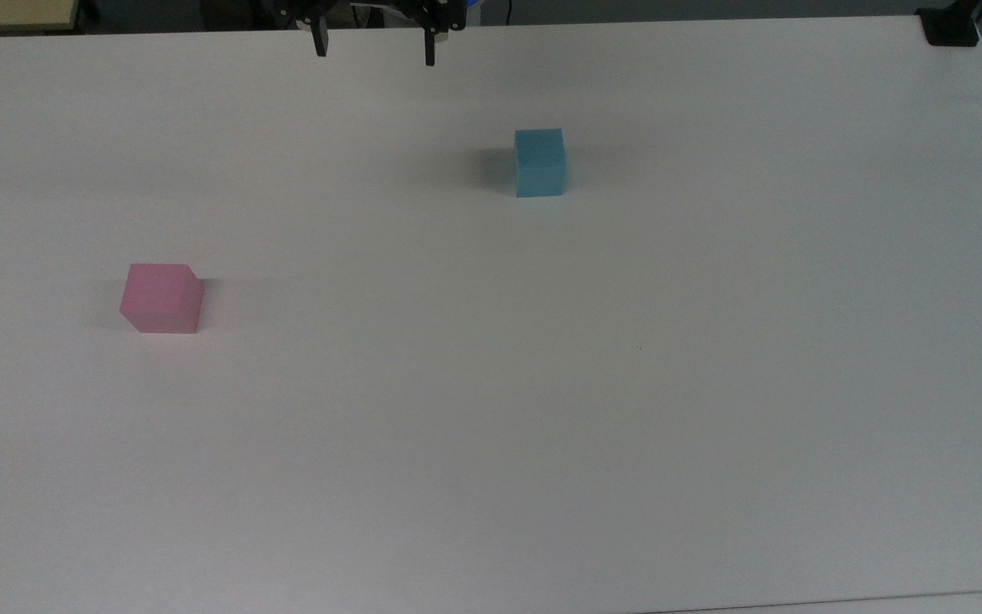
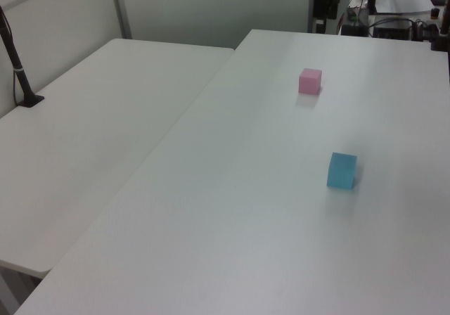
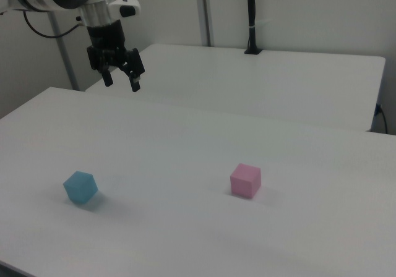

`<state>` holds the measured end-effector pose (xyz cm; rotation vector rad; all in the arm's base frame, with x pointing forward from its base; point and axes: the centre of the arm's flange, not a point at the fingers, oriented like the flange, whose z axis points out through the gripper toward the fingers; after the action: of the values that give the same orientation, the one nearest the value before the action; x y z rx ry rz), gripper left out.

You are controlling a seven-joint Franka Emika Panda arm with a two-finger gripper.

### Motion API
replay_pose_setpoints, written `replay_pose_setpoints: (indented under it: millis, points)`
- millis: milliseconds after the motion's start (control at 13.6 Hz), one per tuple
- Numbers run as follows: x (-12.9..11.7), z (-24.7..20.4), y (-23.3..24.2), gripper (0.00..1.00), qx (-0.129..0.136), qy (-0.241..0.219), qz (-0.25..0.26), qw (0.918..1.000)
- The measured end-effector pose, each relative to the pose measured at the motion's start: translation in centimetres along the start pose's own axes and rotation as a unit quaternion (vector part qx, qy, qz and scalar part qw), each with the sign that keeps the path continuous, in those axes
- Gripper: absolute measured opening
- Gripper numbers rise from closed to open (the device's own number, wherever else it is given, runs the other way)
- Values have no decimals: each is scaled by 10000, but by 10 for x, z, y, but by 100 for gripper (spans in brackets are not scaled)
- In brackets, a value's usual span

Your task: Put blue cube on pink cube

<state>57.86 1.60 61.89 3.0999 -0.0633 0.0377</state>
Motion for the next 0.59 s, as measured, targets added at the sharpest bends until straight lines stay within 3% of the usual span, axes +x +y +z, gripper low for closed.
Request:
replay_pose_setpoints:
  millis: [588]
  points:
    - [-1, 0, 0, 100, -1, -31, 3, 10000]
